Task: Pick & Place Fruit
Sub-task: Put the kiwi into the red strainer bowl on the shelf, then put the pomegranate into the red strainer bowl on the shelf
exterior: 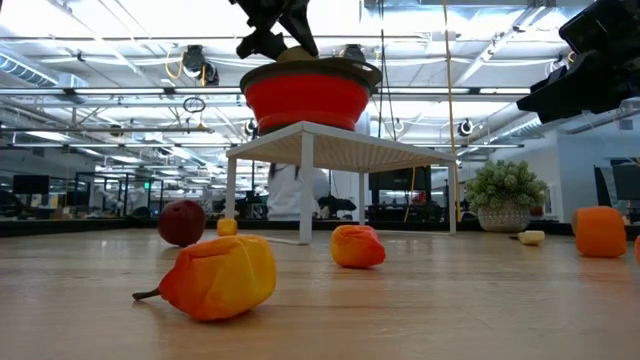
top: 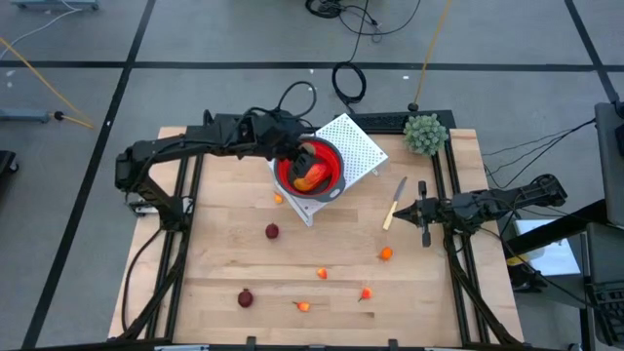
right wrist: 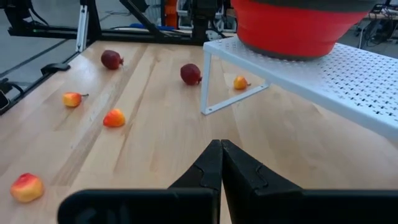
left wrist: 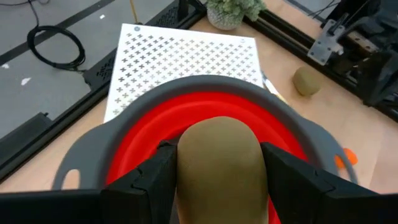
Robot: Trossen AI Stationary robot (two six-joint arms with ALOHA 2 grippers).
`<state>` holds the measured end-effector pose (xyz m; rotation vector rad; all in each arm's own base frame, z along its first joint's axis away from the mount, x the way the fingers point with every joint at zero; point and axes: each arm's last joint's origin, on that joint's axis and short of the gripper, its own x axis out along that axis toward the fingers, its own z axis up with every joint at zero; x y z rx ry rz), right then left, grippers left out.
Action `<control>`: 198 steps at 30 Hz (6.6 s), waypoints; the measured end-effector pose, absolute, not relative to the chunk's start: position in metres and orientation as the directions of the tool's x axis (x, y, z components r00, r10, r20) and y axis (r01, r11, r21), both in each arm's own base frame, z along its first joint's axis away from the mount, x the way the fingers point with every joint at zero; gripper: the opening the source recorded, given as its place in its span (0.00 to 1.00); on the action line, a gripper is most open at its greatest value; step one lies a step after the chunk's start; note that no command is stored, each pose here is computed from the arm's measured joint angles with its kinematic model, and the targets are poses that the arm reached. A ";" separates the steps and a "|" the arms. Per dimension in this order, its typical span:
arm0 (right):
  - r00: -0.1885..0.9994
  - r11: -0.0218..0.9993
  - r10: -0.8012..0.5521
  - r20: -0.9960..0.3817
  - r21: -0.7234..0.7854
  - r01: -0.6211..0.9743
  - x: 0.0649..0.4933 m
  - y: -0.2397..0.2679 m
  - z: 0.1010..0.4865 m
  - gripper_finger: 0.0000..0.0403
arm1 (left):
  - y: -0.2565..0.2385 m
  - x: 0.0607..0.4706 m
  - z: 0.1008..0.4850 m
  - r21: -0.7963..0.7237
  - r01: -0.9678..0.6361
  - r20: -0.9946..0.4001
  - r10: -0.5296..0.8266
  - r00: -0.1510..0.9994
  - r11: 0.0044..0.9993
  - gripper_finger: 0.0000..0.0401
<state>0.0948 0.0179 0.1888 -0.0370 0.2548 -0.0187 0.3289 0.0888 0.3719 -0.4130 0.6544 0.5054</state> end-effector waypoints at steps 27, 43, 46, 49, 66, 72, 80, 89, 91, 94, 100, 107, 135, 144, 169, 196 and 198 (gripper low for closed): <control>0.968 0.999 -0.024 -0.251 -0.038 0.015 0.095 0.018 0.189 0.00 | 0.102 0.342 0.338 -0.154 -0.590 -0.775 0.273 0.569 0.793 0.53; 0.968 0.999 -0.029 -0.251 -0.038 0.020 0.095 0.018 0.189 0.00 | 0.102 0.345 0.329 -0.132 -0.592 -0.806 0.261 0.531 0.795 0.55; 0.968 0.999 -0.029 -0.251 -0.038 0.020 0.095 0.018 0.189 0.00 | 0.102 0.345 0.329 -0.132 -0.593 -0.806 0.262 0.530 0.795 0.58; 0.968 0.999 -0.029 -0.251 -0.039 0.020 0.095 0.018 0.189 0.00 | 0.103 0.345 0.329 -0.129 -0.595 -0.806 0.266 0.529 0.794 0.62; 0.969 0.999 -0.027 -0.247 -0.035 0.019 0.095 0.018 0.189 0.00 | 0.089 0.313 0.418 -0.152 -0.515 -0.653 0.305 0.693 0.844 0.66; 0.968 0.999 -0.027 -0.248 -0.035 0.019 0.095 0.018 0.189 0.00 | 0.061 0.289 0.438 -0.289 -0.506 -0.659 0.215 0.721 0.813 0.62; 0.968 0.999 -0.028 -0.248 -0.035 0.020 0.095 0.018 0.189 0.00 | 0.011 0.273 0.433 -0.340 -0.498 -0.771 0.066 0.633 0.797 0.63; 0.966 0.999 -0.024 -0.256 -0.036 0.015 0.095 0.018 0.189 0.00 | -0.033 0.270 0.424 -0.381 -0.536 -0.832 -0.025 0.555 0.753 0.64; 0.967 0.999 -0.024 -0.255 -0.036 0.015 0.095 0.018 0.189 0.00 | -0.039 0.268 0.425 -0.394 -0.550 -0.830 -0.028 0.557 0.737 0.63; 0.967 0.999 -0.022 -0.255 -0.035 0.013 0.095 0.018 0.189 0.00 | -0.049 0.267 0.424 -0.407 -0.590 -0.829 -0.010 0.560 0.697 0.62; 0.964 0.999 -0.022 -0.265 -0.038 0.012 0.095 0.018 0.183 0.00 | -0.067 0.267 0.421 -0.440 -0.662 -0.834 -0.004 0.552 0.607 0.63; 0.946 0.998 -0.026 -0.324 -0.055 0.009 0.097 0.019 0.161 0.00 | -0.098 0.273 0.405 -0.421 -0.733 -0.877 -0.033 0.480 0.535 0.64; 0.961 0.976 0.200 -0.190 -0.047 -0.213 0.101 0.026 0.170 0.00 | -0.208 0.301 0.305 -0.122 -0.848 -0.992 -0.029 0.125 0.515 0.64; 0.957 0.972 0.219 -0.189 -0.050 -0.232 0.101 0.027 0.170 0.00 | -0.215 0.299 0.297 -0.080 -0.906 -0.997 -0.047 0.066 0.417 0.64; 0.957 0.971 0.217 -0.191 -0.058 -0.231 0.101 0.027 0.170 0.00 | -0.229 0.272 0.240 0.119 -0.932 -0.988 -0.053 -0.146 0.343 0.80; 0.958 0.971 0.215 -0.191 -0.058 -0.230 0.101 0.027 0.170 0.00 | -0.222 0.262 0.147 0.052 -0.972 -0.979 -0.181 -0.095 0.230 0.90; 0.958 0.972 0.215 -0.190 -0.058 -0.230 0.101 0.027 0.170 0.00 | -0.222 0.262 0.146 0.048 -0.974 -0.978 -0.188 -0.091 0.223 0.90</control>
